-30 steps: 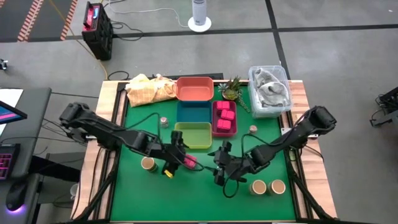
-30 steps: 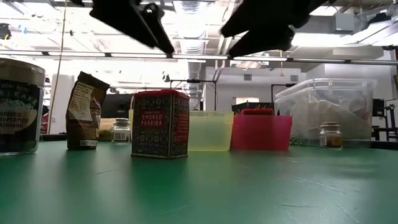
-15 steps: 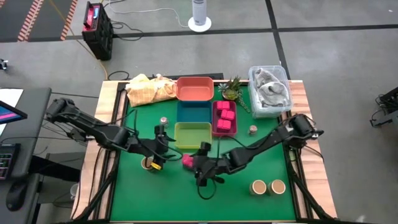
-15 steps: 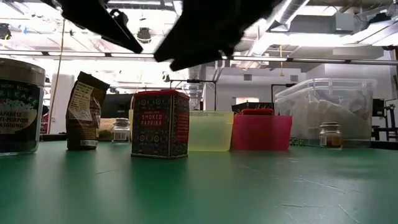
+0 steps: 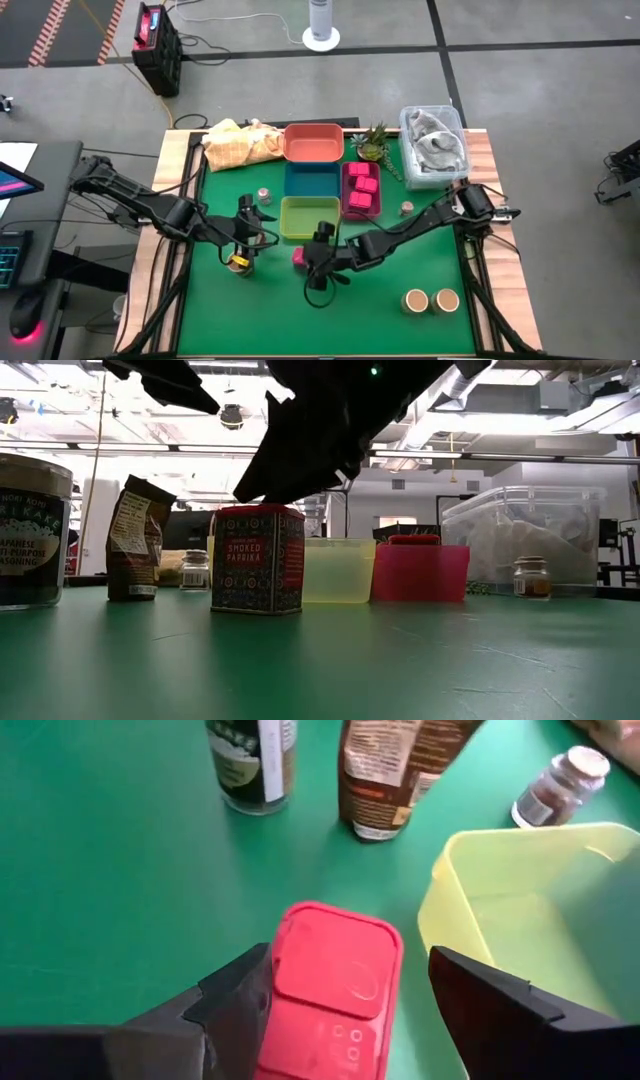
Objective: Sort spices by type
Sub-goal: Put the red seasoning can into the red bin
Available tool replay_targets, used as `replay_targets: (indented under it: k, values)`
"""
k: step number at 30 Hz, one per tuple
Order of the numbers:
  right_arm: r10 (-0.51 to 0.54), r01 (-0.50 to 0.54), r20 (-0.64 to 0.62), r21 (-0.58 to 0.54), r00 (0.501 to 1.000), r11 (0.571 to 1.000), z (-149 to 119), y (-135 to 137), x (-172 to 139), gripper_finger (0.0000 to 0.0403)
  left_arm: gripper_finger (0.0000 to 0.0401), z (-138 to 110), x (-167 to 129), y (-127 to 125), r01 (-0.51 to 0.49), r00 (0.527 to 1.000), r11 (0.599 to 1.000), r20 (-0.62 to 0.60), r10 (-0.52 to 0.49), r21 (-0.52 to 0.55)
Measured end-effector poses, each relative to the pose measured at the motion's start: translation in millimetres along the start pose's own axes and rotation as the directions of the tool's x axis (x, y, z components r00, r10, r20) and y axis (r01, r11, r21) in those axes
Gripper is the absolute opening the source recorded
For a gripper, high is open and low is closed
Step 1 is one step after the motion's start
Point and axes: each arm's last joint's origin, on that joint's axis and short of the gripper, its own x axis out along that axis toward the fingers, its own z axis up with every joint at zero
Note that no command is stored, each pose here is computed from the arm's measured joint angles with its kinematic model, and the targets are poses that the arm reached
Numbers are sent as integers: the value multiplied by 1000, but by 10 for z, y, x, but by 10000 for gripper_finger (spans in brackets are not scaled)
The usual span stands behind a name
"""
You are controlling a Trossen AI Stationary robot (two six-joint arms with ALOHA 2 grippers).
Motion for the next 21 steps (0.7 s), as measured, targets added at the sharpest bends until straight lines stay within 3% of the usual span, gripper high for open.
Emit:
replay_targets:
  k: [15, 21]
  values:
    - [48, -46, -48, 28, 998, 999, -63, 8, 4, 297, 278, 2, 1, 1, -2, 1000, 1000, 2, 2, -1]
    - [83, -82, -132, 11, 988, 997, -120, -53, 24, 297, 278, 1, 2, 0, -3, 1000, 1000, 1, 3, 0]
